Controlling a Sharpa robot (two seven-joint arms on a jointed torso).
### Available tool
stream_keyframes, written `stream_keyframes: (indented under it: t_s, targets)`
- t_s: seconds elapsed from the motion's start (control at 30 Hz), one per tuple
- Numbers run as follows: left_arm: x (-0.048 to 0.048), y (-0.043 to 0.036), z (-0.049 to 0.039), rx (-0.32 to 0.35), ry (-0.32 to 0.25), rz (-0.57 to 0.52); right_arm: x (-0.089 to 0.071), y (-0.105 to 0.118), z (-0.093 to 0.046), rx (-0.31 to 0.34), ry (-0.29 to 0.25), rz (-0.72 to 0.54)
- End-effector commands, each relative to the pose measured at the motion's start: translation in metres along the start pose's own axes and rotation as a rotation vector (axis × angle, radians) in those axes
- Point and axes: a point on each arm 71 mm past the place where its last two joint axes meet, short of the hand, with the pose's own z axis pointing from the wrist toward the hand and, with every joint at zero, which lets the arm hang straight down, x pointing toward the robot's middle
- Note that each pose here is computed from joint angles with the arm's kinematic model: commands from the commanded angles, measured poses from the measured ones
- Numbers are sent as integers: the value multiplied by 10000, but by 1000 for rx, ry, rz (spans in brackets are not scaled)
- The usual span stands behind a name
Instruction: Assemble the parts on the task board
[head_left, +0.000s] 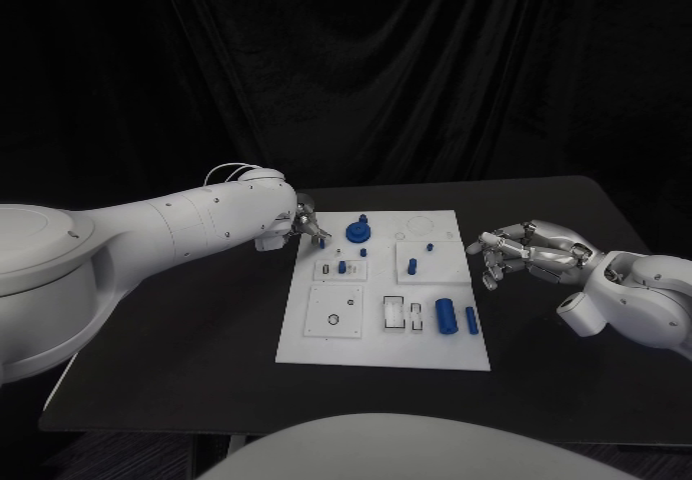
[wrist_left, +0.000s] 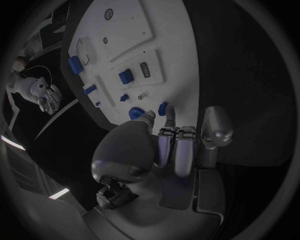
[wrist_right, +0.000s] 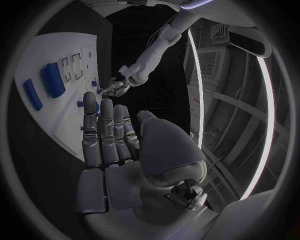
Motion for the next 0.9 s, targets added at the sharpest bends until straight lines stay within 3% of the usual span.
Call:
stream_keyframes:
  t_s: [0.03,0.47,0.9]
  targets:
    - [22,-25,9,19,15,5,19,-21,-4,20,23,9]
    - [25,-54,21,46,3,0,28,-27,-11,30,33,13]
    - [26,-29,21,47,4,-1,26,-40,-24,45,39,15]
